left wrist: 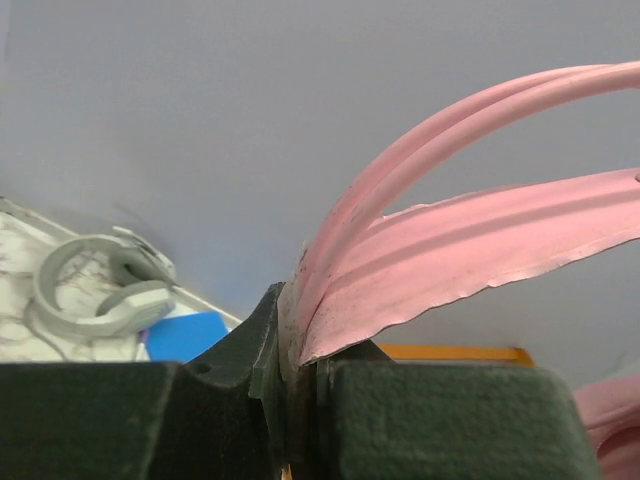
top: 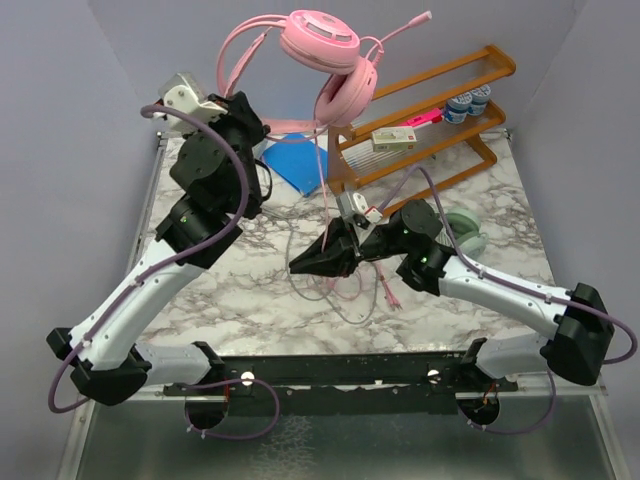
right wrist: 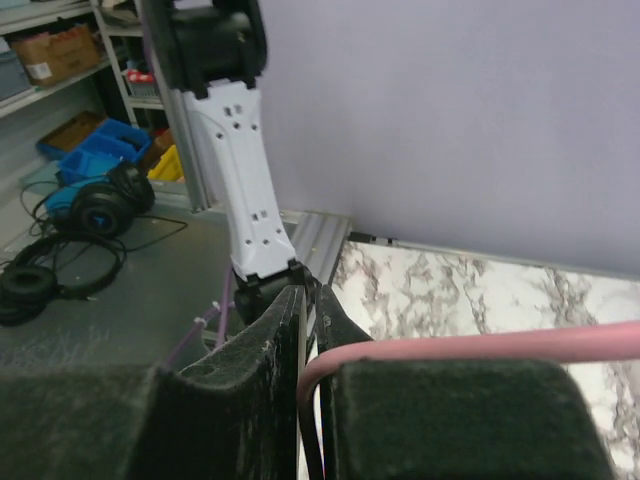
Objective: Wrap the headphones
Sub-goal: Wrap the headphones cable around the headphones.
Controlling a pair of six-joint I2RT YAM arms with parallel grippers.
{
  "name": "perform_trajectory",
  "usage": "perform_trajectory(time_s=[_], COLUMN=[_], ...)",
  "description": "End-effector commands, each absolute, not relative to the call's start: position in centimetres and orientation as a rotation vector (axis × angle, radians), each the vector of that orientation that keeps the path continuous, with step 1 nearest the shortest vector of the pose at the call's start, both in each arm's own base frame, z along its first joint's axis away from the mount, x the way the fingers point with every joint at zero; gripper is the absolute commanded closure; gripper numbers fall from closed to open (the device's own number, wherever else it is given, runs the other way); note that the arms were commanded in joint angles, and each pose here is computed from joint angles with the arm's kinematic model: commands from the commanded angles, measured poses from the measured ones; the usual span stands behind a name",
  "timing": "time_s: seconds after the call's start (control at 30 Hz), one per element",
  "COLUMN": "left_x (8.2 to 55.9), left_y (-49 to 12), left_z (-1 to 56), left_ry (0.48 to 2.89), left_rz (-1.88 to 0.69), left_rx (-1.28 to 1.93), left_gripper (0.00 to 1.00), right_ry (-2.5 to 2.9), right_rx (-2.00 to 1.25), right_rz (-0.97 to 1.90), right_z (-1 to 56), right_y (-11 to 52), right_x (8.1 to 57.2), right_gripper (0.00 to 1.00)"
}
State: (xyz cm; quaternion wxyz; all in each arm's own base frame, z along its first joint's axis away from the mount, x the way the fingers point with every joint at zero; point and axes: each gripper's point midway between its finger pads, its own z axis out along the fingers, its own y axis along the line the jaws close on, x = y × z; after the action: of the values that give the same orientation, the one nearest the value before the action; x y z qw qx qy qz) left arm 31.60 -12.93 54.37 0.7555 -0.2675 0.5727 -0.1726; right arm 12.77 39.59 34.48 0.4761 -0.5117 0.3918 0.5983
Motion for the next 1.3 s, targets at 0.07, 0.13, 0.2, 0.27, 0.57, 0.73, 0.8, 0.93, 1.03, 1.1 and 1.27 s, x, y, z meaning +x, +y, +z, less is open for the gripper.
perform_trajectory(time_s=[0.07, 0.13, 0.2, 0.27, 0.57, 0.73, 0.8, 0.93, 1.03, 1.1, 1.27], left_x=[33.8, 34.9, 35.9, 37.0, 38.8, 37.6, 36.9, 34.9, 33.7, 33.1, 32.0], left_y=[-10.5, -10.4, -10.3, -10.3, -11.1, -11.8, -11.3, -9.4, -7.7, -6.7, -5.6], left_z=[53.0, 51.7, 50.1, 48.4, 43.1, 41.8, 41.1, 40.2, 39.5, 38.6, 36.7], left_ry=[1.197, 1.222, 1.248, 1.274, 1.354, 1.423, 1.457, 1.488, 1.534, 1.573, 1.618], left_rz=[-0.249, -0.23, -0.191, -0.165, -0.144, -0.113, -0.068, 0.047, 0.193, 0.298, 0.46], left_rx=[-0.697, -0.694, -0.692, -0.683, -0.532, -0.326, -0.279, -0.184, -0.081, -0.013, 0.173], left_gripper=[1.0, 1.0, 1.0, 1.0, 1.0, 1.0, 1.0, 1.0, 1.0, 1.0, 1.0], right_ry=[0.97, 0.976, 0.963, 0.954, 0.922, 0.965, 0.974, 1.046, 1.113, 1.134, 1.125], right_rx=[-1.24, -1.222, -1.221, -1.214, -1.082, -0.924, -0.888, -0.864, -0.859, -0.853, -0.797], right_rz=[1.481, 1.472, 1.473, 1.474, 1.431, 1.325, 1.293, 1.204, 1.109, 1.069, 1.014], right_z=[38.0, 39.1, 40.4, 41.9, 49.6, 53.3, 54.3, 54.6, 54.5, 54.7, 55.9], right_y=[39.0, 38.7, 38.3, 38.0, 36.7, 35.9, 35.6, 35.8, 35.6, 35.2, 34.1], right_x=[10.7, 10.7, 10.4, 10.2, 10.7, 13.2, 13.9, 15.8, 17.4, 18.1, 19.3], right_gripper=[0.82, 0.82, 0.82, 0.82, 0.82, 0.86, 0.86, 0.87, 0.9, 0.92, 0.92])
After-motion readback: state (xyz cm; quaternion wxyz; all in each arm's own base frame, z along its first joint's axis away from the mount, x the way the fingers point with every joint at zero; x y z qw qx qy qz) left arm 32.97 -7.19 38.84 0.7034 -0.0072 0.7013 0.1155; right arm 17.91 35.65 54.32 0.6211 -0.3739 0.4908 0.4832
